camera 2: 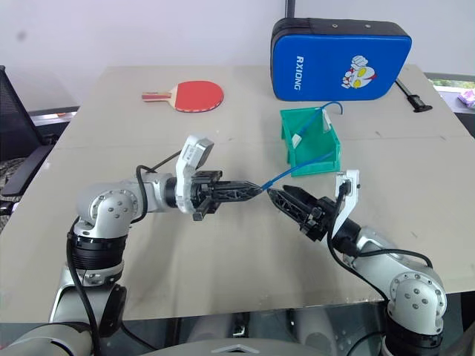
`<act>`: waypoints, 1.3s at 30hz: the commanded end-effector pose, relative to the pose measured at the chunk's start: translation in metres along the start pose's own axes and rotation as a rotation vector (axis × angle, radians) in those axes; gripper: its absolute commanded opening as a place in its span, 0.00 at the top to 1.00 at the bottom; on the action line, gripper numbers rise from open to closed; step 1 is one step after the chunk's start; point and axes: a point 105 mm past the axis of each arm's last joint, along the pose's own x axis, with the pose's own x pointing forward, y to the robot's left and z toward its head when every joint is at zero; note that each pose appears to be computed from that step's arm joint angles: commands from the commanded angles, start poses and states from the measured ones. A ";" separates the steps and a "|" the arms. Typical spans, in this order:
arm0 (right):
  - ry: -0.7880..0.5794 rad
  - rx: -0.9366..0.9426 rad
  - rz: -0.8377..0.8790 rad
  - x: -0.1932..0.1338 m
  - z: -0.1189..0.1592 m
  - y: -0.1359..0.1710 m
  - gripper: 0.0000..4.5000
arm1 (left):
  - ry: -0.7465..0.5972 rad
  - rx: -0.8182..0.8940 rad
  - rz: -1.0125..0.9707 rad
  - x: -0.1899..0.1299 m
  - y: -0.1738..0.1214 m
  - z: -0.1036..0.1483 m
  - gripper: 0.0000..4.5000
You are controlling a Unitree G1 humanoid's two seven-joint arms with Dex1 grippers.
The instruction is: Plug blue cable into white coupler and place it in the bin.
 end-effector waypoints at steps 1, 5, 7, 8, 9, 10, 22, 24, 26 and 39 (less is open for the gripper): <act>-0.046 0.013 0.085 0.004 0.011 0.016 0.29 | 0.013 0.019 -0.047 0.006 -0.011 -0.001 1.00; -0.065 0.036 0.119 0.003 0.016 0.021 0.29 | -0.007 0.010 -0.033 0.004 -0.008 0.001 1.00; -0.067 0.044 0.127 0.003 0.017 0.022 0.29 | -0.006 0.012 -0.037 0.004 -0.009 0.001 1.00; -0.065 0.047 0.133 0.003 0.017 0.023 0.29 | -0.005 0.012 -0.039 0.004 -0.009 0.001 1.00; -0.064 0.048 0.137 0.003 0.017 0.024 0.29 | -0.005 0.012 -0.040 0.004 -0.010 0.001 1.00; -0.063 0.051 0.140 0.003 0.017 0.024 0.29 | -0.005 0.013 -0.042 0.004 -0.010 0.001 1.00; 0.021 0.022 0.146 0.014 0.003 0.022 0.29 | -0.005 0.023 -0.057 0.005 -0.014 0.000 1.00; 0.021 0.021 0.148 0.015 0.004 0.022 0.41 | -0.004 0.023 -0.058 0.004 -0.015 -0.001 1.00; 0.024 0.019 0.149 0.015 0.004 0.022 0.59 | -0.002 0.023 -0.058 0.004 -0.015 -0.002 1.00; 0.056 0.006 0.163 0.013 0.000 0.023 1.00 | -0.045 0.043 -0.006 -0.001 -0.007 0.003 0.70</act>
